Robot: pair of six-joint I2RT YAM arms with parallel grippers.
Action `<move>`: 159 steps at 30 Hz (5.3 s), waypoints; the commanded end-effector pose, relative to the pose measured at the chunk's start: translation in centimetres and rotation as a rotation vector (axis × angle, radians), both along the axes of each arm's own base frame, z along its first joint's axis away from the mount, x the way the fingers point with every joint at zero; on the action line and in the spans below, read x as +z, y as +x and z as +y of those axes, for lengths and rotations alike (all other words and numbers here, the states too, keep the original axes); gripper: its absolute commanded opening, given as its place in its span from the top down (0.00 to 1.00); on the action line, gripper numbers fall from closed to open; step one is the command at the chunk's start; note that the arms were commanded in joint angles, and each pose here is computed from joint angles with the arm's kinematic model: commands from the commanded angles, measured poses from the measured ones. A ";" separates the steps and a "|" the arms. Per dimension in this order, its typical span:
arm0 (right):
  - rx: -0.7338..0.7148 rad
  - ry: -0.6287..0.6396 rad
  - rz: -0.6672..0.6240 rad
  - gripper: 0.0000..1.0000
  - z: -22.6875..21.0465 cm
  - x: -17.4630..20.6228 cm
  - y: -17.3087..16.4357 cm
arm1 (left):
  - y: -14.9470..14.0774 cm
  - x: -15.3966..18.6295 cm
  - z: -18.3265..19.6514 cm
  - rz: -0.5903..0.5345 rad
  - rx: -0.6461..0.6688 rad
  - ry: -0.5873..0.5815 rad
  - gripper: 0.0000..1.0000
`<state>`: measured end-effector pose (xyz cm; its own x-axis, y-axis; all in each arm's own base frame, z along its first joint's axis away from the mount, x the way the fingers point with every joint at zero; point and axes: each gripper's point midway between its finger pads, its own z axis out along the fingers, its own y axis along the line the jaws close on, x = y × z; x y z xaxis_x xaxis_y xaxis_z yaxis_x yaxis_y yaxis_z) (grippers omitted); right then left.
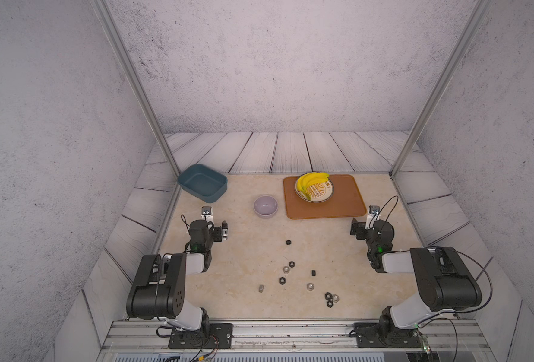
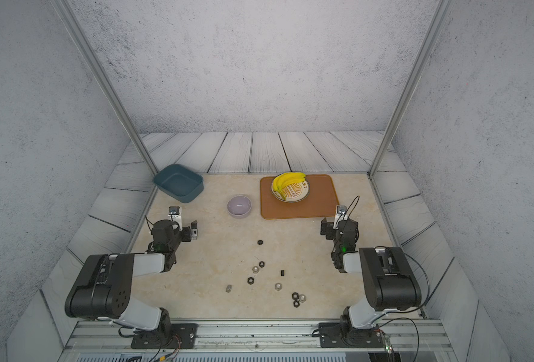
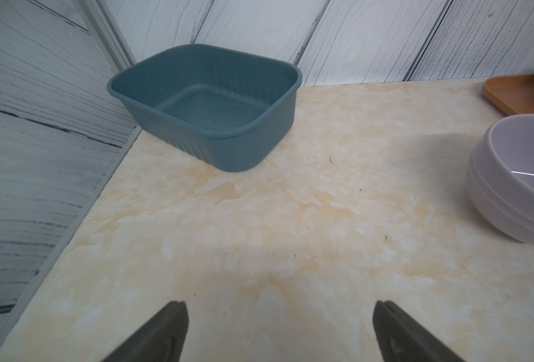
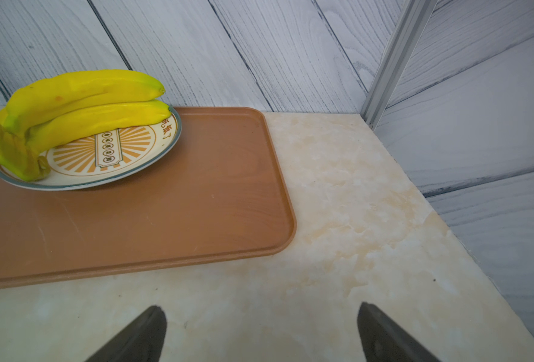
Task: Put the nuts on the desktop into the storage box
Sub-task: Pick up the storage box at the corner of the board, then place the storage box at the center of the board.
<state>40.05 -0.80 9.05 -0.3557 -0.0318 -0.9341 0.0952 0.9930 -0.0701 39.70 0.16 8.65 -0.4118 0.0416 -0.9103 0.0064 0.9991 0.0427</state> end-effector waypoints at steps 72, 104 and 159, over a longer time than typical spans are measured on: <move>0.898 0.520 0.282 0.01 27.7 12.2 -9.9 | 15.2 1.8 1.0 0.565 -0.373 0.126 0.09; 0.913 0.507 0.306 0.01 28.7 12.2 -11.3 | 10.9 1.9 -1.4 0.666 -0.504 0.075 1.00; -0.466 0.105 0.299 0.01 -1.9 16.0 -21.3 | -17.4 9.8 -40.5 0.340 -1.492 0.578 1.00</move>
<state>19.99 -0.51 24.07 -0.6118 0.2484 -0.7510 0.4257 0.9036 -0.0479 21.45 -38.41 18.29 0.1061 0.8605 -0.4982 0.9899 -0.0441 0.1347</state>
